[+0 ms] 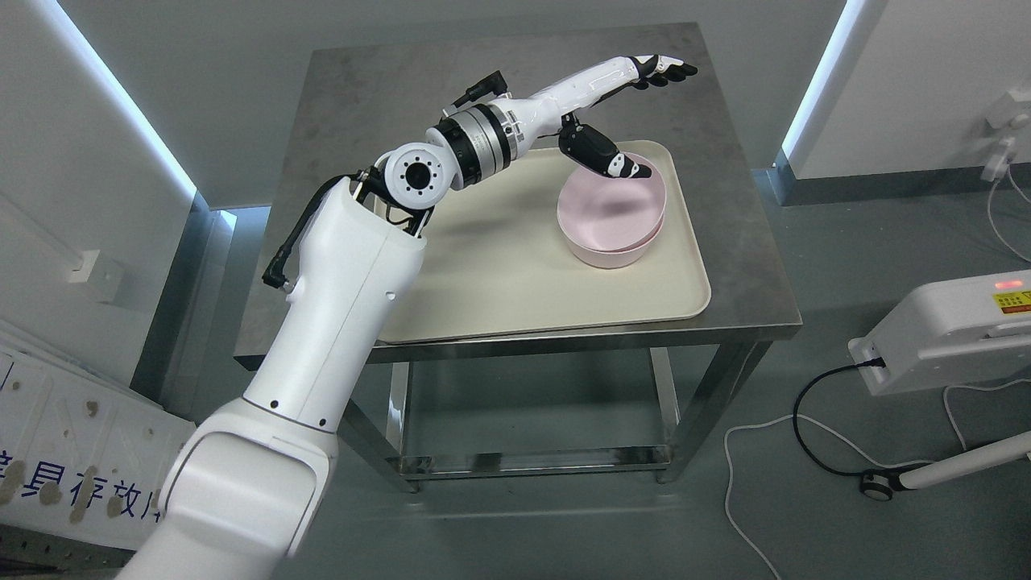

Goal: Stack pink IKEA bowls on left shelf middle
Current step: 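Release the bowl and move the left hand to the stacked bowls' rim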

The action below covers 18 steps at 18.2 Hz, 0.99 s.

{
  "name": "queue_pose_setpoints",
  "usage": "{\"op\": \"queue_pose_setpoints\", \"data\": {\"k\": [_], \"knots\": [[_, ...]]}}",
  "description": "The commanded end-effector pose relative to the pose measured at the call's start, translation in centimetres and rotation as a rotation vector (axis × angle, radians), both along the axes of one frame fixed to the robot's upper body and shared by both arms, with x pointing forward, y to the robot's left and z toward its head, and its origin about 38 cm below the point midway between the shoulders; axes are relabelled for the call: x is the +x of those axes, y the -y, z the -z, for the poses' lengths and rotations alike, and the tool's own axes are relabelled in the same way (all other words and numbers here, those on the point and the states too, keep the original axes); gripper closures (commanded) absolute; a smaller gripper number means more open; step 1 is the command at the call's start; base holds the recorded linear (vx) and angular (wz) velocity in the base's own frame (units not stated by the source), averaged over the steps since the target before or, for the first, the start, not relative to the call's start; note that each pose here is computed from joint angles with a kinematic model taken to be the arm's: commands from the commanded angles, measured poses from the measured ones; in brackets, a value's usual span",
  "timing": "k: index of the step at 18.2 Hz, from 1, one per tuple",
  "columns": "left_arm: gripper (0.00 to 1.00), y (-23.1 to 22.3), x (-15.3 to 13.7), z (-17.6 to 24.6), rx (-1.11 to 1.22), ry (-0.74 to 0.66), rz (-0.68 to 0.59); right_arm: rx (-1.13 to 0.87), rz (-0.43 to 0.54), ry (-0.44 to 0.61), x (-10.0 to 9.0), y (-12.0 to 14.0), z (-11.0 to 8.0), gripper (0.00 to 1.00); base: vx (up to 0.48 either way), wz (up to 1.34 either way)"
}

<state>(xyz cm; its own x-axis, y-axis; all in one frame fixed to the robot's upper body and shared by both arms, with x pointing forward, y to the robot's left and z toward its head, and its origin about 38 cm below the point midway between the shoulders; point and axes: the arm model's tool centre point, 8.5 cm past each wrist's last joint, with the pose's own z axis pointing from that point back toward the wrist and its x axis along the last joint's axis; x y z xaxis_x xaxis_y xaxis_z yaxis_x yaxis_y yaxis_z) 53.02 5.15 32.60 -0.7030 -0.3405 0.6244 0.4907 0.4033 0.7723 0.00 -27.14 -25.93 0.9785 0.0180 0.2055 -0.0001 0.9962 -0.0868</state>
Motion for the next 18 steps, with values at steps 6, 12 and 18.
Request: {"op": "queue_pose_setpoints", "data": {"k": [6,12,18], "knots": [[0.18,-2.0,-8.6,4.6,-0.16,0.136,0.107,-0.018,0.004,0.017,0.6,1.1,-0.1,0.0,0.0,0.0],[0.24,-1.8,-7.1,6.2,0.133,0.144,-0.02,-0.018,0.004,0.017,0.6,1.1,-0.1,0.0,0.0,0.0],[0.27,-2.3,-5.5,6.2,0.284,0.192,-0.111,-0.018,0.004,0.017,0.6,1.1,-0.1,0.0,0.0,0.0]]}}
